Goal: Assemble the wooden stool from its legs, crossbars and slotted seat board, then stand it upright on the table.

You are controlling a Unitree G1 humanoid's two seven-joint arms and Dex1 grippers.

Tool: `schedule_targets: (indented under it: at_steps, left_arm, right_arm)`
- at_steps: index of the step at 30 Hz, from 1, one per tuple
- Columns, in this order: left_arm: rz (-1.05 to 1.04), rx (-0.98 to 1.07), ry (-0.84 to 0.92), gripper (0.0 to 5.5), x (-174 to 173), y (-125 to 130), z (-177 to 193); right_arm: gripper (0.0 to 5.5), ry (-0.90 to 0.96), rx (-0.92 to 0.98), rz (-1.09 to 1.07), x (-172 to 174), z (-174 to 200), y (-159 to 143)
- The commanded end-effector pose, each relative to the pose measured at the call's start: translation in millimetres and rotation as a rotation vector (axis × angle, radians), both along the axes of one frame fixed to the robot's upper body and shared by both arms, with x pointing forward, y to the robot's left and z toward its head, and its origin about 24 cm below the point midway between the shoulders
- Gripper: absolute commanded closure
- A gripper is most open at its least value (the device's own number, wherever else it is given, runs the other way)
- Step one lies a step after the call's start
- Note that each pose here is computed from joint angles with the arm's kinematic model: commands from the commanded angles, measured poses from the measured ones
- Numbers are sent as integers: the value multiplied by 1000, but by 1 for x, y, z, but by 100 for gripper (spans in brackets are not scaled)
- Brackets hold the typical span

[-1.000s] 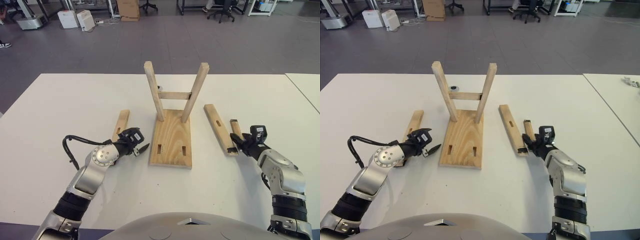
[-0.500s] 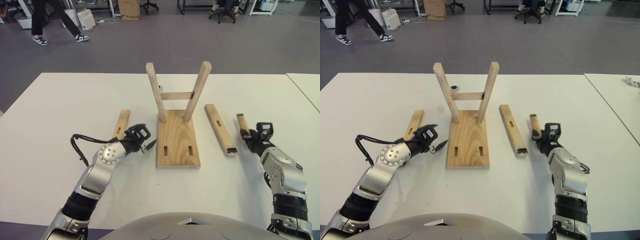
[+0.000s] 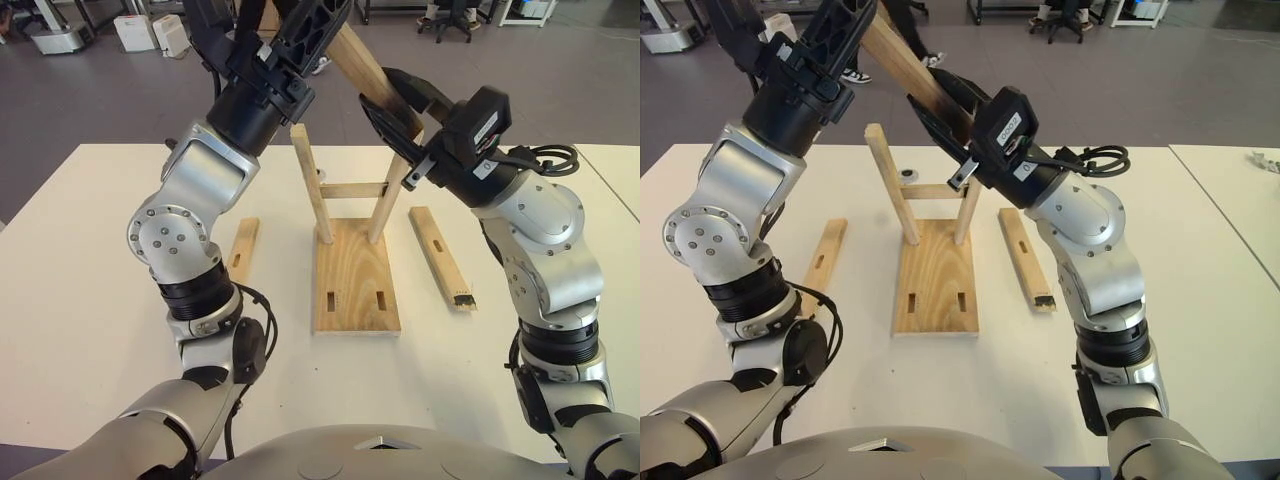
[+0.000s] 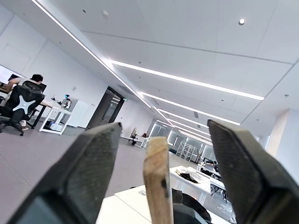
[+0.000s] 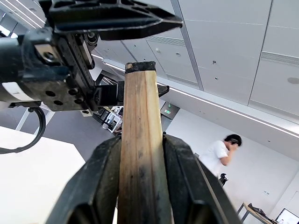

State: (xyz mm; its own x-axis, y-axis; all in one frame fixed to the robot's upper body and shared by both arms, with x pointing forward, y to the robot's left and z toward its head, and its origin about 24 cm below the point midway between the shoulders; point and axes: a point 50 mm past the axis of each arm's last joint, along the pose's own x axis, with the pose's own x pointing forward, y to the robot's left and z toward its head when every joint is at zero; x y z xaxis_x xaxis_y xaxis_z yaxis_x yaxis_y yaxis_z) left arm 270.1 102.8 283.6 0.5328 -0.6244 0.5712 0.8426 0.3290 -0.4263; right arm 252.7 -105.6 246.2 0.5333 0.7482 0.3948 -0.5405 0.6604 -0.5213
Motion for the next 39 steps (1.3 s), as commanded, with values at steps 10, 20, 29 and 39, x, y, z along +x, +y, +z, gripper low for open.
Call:
schedule_targets:
  at_steps: [10, 20, 29, 39]
  left_arm:
    - [-3, 81, 29, 436, -3, -7, -6]
    - [157, 101, 85, 509, 2, 22, -25]
    - [687, 242, 453, 509, -19, 150, -141]
    - [777, 386, 582, 510, -31, 157, -208]
  right_arm:
    - [418, -48, 5, 16, 1, 6, 11]
    - [346, 61, -39, 24, 1, -15, 7]
    - [266, 467, 31, -496, 23, -95, -104]
    - [266, 518, 7, -643, 39, -146, -107]
